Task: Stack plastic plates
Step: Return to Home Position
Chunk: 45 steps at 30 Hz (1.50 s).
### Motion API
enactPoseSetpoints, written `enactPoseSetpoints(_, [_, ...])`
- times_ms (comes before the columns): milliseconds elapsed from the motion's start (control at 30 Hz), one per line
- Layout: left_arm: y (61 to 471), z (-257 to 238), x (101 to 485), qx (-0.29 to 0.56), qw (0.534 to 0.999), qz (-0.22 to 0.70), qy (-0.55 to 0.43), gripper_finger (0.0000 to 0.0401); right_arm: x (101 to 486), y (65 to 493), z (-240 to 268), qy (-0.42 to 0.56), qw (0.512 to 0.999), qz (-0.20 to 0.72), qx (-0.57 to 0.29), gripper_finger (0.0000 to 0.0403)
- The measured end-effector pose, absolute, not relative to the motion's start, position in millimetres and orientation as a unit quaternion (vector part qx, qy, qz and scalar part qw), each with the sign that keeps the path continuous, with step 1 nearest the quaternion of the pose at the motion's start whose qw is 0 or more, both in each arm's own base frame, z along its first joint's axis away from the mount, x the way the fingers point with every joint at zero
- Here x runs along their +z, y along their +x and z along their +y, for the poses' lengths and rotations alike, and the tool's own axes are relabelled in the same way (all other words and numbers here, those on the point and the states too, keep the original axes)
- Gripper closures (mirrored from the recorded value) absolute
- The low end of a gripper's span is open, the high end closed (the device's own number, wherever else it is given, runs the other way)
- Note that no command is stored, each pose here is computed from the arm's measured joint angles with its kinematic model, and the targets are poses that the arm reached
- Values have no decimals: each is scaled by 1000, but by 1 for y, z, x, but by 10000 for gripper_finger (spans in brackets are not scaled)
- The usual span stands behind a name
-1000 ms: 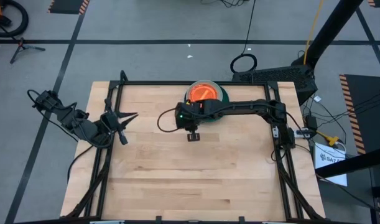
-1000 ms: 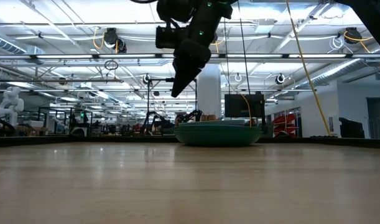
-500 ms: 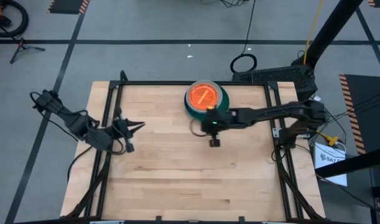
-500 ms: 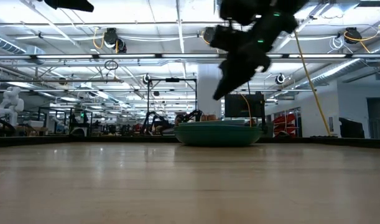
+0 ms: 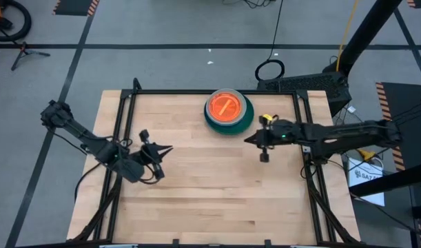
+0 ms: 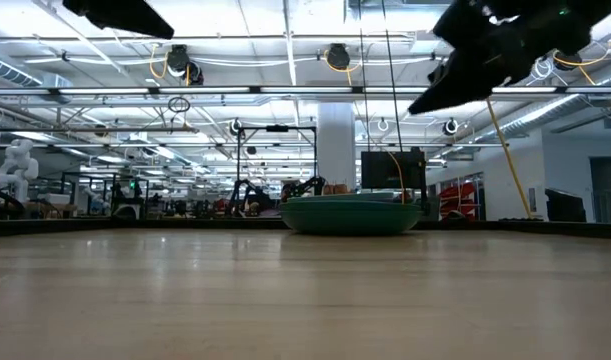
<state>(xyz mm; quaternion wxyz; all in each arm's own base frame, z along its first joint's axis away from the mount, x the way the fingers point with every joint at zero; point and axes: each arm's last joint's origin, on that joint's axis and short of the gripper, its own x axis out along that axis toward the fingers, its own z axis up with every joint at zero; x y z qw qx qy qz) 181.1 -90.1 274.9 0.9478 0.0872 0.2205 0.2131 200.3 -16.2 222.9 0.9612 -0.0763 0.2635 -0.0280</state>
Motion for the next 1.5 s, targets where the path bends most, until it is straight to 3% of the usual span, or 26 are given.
enactPoseSetpoints(367, [213,-77,281,223,945,193,145,366,251,155,-13,-136,980,145,-28,403])
enactPoseSetpoints(433, [218,-69,282,179,949,205,161,366,252,148,-12,-141,981,132,-29,403])
enactPoseSetpoints(600, [228,-51,277,-29,944,239,225,366,248,136,-11,-150,982,112,-31,403])
enactPoseSetpoints(733, [229,-23,280,-97,950,229,191,366,236,130,-11,-145,983,111,-32,403])
enactPoseSetpoints(1033, [186,2,295,-102,957,253,97,366,206,123,-10,-129,988,71,-40,403])
enactPoseSetpoints(1200, [160,-5,296,-105,970,201,86,366,199,121,-10,-117,991,59,-40,403])
enactPoseSetpoints(1500, [117,-9,265,-61,991,104,60,366,194,115,-9,-100,994,41,-34,403])
